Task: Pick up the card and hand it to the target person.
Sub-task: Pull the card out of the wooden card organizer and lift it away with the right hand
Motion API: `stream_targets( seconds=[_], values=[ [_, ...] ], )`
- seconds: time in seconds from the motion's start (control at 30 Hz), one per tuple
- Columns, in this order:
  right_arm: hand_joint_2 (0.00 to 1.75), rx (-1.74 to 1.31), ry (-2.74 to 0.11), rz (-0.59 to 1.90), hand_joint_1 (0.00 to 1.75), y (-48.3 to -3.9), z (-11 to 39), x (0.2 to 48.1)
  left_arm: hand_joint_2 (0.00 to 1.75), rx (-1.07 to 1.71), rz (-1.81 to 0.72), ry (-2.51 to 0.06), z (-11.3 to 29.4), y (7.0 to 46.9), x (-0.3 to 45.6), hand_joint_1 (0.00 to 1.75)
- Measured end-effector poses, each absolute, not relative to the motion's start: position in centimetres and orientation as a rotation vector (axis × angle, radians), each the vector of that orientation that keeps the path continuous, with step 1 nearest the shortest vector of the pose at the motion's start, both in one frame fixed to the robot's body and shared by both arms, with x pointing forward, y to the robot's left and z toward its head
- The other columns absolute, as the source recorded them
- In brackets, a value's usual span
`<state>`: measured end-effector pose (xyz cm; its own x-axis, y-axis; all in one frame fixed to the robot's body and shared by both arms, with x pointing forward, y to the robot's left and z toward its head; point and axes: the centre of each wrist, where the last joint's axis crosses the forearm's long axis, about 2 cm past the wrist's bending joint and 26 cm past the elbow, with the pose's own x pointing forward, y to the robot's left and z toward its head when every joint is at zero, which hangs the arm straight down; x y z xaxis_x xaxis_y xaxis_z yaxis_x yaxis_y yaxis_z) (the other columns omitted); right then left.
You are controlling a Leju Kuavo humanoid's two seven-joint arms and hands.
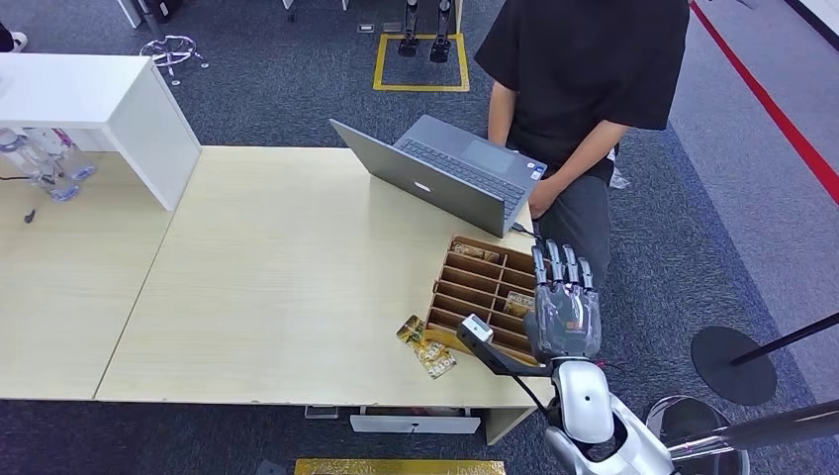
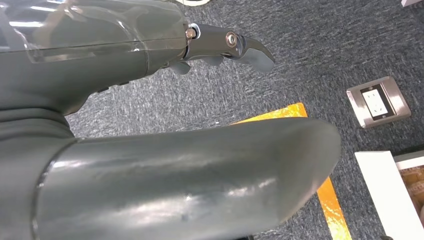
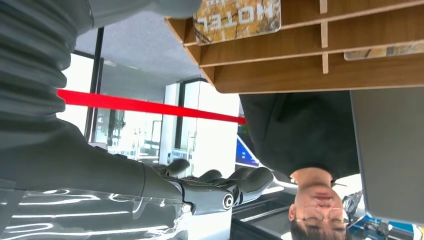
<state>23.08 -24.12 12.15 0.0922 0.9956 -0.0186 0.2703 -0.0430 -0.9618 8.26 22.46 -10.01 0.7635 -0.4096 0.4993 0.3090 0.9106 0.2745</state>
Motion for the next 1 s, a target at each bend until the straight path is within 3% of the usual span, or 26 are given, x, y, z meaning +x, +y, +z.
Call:
stream_targets(
  seconds=[0.3, 1.0],
  values=[
    [1.75, -1.451, -1.312, 1.013, 0.78, -23.95, 11.99, 23.49, 0.0, 0.179, -0.393, -0.581, -10.0, 22.44, 8.3, 0.0],
    [1.75, -1.438, -1.281, 1.027, 0.89, -23.88, 11.75, 23.96, 0.0, 0.178, -0.392, -0.582, -9.99, 22.41, 8.36, 0.0]
  ],
)
